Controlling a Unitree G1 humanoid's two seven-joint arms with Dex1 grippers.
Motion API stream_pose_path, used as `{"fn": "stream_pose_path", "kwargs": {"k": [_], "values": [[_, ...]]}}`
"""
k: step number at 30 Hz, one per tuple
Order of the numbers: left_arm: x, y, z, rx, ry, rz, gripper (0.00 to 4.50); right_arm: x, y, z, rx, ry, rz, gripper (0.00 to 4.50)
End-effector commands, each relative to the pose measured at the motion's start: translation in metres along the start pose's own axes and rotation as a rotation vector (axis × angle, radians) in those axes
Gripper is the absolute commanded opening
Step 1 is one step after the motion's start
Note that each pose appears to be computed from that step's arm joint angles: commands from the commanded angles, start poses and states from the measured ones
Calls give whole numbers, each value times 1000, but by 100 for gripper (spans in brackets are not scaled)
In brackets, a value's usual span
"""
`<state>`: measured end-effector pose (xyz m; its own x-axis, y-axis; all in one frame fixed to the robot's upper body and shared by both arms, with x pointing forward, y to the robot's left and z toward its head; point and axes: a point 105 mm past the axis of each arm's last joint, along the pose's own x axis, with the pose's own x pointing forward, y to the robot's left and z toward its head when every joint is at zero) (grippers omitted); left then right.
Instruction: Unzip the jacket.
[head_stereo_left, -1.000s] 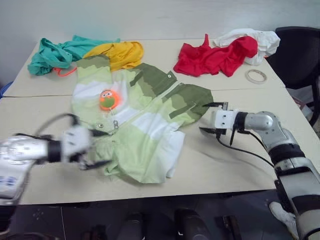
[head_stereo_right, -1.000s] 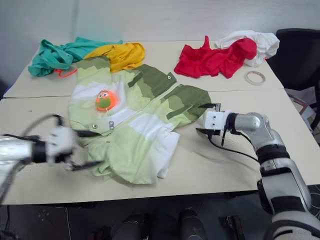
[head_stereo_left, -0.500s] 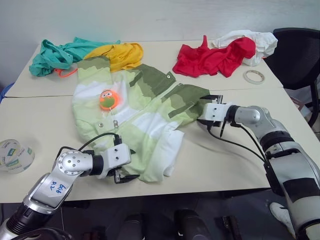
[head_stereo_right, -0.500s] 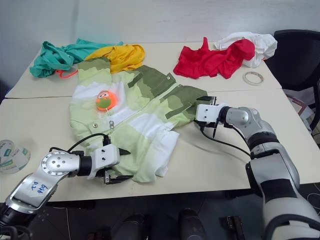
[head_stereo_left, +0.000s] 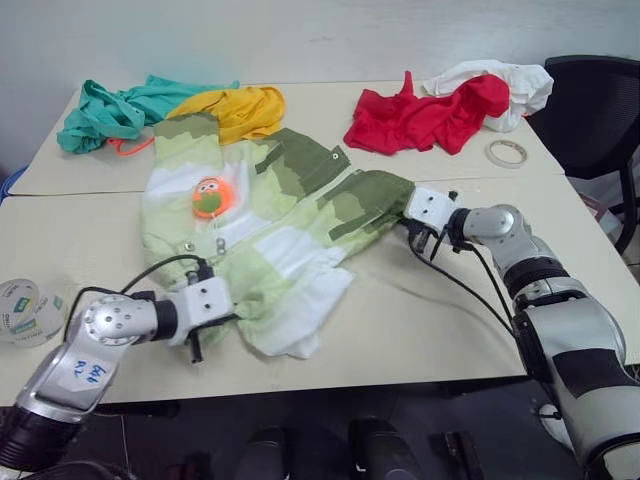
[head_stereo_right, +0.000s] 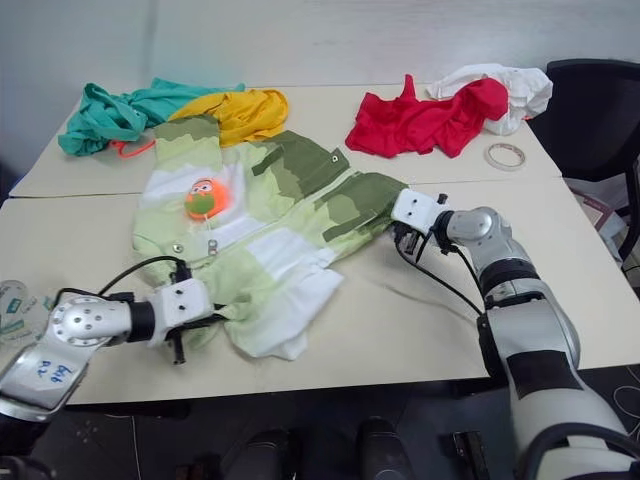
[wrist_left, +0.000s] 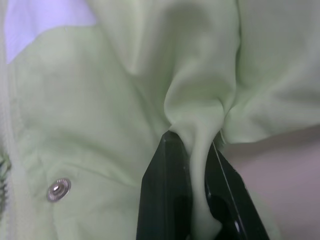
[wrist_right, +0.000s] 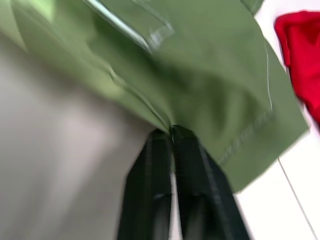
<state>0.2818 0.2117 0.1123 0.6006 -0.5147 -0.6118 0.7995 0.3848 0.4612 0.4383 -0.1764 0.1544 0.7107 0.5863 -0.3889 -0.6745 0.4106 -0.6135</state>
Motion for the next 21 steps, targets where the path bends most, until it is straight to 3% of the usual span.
{"fn": "stream_pose_path", "kwargs": {"k": [1,6,10,13,16,21], "values": [[-10,11,-27,-85,60,42,0,-18,-1,3,26,-52,88,2],[-18,21,-19,-108,-40,5,0,-37,31,2,-15,-106,356,2],[-30,25,-24,-54,-46,-38,0,-66,57,13,-16,-213,517,2],[-35,25,-23,-17,-87,-71,0,-76,60,26,-8,-309,467,2],[-38,25,-16,-35,-170,-67,0,-76,68,35,44,-344,474,61],[-42,15,-19,-40,-177,-91,130,-62,67,40,-33,-350,417,228]]}}
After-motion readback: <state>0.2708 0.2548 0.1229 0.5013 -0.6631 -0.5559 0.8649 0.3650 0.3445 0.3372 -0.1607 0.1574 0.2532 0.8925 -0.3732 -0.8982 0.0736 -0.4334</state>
